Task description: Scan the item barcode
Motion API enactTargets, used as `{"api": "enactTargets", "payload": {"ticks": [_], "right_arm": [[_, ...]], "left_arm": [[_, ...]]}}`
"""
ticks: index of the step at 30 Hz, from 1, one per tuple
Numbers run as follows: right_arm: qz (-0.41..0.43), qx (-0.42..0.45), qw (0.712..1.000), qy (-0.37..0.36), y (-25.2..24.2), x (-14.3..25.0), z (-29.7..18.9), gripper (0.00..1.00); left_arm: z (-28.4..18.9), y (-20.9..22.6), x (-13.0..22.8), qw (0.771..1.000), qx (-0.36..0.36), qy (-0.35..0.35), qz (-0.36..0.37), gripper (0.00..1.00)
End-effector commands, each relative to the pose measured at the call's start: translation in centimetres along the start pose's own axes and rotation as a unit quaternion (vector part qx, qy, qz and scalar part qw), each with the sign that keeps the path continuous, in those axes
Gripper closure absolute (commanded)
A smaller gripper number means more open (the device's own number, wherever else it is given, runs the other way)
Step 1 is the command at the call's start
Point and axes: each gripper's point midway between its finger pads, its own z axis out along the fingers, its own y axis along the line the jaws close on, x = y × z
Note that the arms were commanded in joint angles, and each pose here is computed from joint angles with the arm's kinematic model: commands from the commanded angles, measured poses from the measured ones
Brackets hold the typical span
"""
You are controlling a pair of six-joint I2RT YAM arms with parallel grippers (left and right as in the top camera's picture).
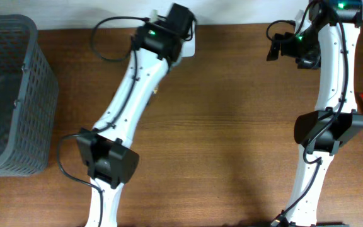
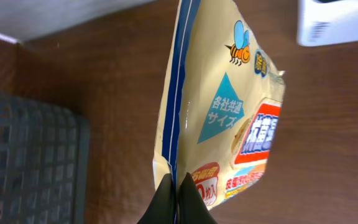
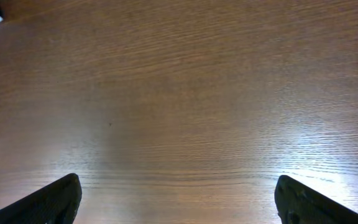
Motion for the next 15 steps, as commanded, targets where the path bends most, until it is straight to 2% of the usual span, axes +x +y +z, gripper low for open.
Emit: {"api": "enactTargets", "payload": {"ticks": [1, 5, 8, 9, 10, 12, 13, 14, 15], "right_arm": [[-0.001, -0.075, 0.997, -0.02, 2.4, 0.0, -2.5, 0.01], [0.035, -0.106, 0.993, -0.038, -0.1, -0.5, -4.1, 0.02], [0.061, -0.126, 0.988, -0.065, -2.1, -0.7, -6.5, 0.01], [0.066, -0.127, 0.987, -0.074, -2.7, -0.7, -7.3, 0.01], [0.074, -0.127, 0.985, -0.088, -3.6, -0.6, -8.5, 0.01], [0.079, -0.125, 0.984, -0.098, -4.1, -0.6, -9.4, 0.02], [0.078, -0.125, 0.984, -0.099, -4.1, -0.5, -9.5, 0.02], [0.078, -0.125, 0.984, -0.099, -4.0, -0.5, -9.5, 0.02], [0.077, -0.129, 0.984, -0.099, -3.9, -0.5, -9.5, 0.02]], "left_arm": [[-2.4, -3.4, 0.9, 0.999, 0.005, -0.019, 0.028, 1.0], [-1.9, -10.6, 5.0, 0.993, 0.098, 0.03, 0.055, 1.0], [-2.4, -13.6, 6.7, 0.989, 0.12, 0.033, 0.081, 1.0], [-3.2, -15.1, 7.1, 0.985, 0.148, 0.033, 0.085, 1.0], [-4.8, -17.9, 7.7, 0.973, 0.21, 0.039, 0.088, 0.92], [-7.0, -21.6, 8.5, 0.947, 0.303, 0.051, 0.09, 0.9], [-8.2, -23.0, 8.7, 0.934, 0.34, 0.054, 0.091, 0.76], [-9.0, -24.0, 8.7, 0.926, 0.364, 0.051, 0.092, 0.54], [-9.1, -24.1, 8.5, 0.926, 0.364, 0.045, 0.091, 0.18]]}}
